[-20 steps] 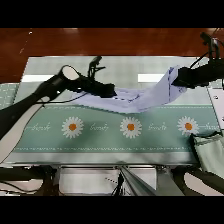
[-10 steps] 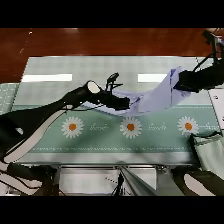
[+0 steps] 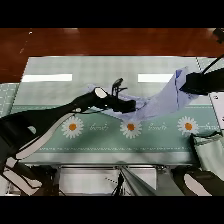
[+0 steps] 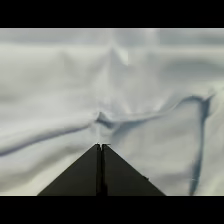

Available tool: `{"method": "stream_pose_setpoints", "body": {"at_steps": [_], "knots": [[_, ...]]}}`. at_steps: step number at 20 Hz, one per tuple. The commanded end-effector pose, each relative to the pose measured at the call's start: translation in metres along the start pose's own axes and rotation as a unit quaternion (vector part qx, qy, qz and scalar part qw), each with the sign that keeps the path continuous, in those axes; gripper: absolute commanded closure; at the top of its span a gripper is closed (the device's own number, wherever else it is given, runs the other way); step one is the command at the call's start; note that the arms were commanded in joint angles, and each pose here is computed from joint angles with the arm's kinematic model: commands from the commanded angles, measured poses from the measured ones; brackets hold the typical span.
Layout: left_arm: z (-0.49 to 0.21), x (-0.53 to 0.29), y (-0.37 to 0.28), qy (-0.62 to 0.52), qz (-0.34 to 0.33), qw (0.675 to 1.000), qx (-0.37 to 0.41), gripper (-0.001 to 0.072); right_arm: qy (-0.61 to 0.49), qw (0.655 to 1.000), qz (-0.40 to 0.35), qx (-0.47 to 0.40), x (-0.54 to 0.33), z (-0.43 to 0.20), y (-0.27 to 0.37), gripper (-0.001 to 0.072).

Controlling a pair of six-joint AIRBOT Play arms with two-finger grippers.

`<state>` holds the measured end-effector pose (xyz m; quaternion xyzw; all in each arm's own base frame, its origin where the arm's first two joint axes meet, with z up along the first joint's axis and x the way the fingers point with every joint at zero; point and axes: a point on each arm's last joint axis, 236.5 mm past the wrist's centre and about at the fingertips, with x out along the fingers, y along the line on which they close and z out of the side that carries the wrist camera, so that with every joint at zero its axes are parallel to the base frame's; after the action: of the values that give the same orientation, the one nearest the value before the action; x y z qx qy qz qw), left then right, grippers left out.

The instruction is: Fold the shirts.

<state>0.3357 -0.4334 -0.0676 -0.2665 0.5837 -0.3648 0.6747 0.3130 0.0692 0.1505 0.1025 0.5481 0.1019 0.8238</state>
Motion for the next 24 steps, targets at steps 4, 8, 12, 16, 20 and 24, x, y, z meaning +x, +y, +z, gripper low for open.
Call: {"method": "stream_pose_setpoints", "body": {"at_steps": [4,8,12,16,20,24], "knots": [[0.112,-0.157,-0.009,-0.162,0.002,0.986,0.048,0.0692,-0.036,0.999,-0.01,-0.032,0.024,0.03,0.008,0.0688],[0.136,-0.295,0.001,-0.247,0.079,0.959,0.116,0.0691,-0.042,0.996,0.03,-0.077,0.082,0.046,0.068,0.0688],[0.122,-0.394,0.011,-0.296,0.128,0.939,0.117,0.0691,-0.084,0.987,0.095,-0.095,0.139,0.064,0.141,0.0688],[0.084,-0.424,0.006,-0.269,0.131,0.947,0.115,0.069,-0.1,0.977,0.174,-0.068,0.201,0.058,0.216,0.0688],[0.06,-0.415,-0.005,-0.237,0.129,0.954,0.13,0.0691,-0.091,0.97,0.223,-0.019,0.249,0.032,0.267,0.0687],[0.048,-0.392,0.011,-0.212,0.123,0.963,0.109,0.069,-0.06,0.971,0.227,-0.052,0.261,0.003,0.283,0.0214]]}}
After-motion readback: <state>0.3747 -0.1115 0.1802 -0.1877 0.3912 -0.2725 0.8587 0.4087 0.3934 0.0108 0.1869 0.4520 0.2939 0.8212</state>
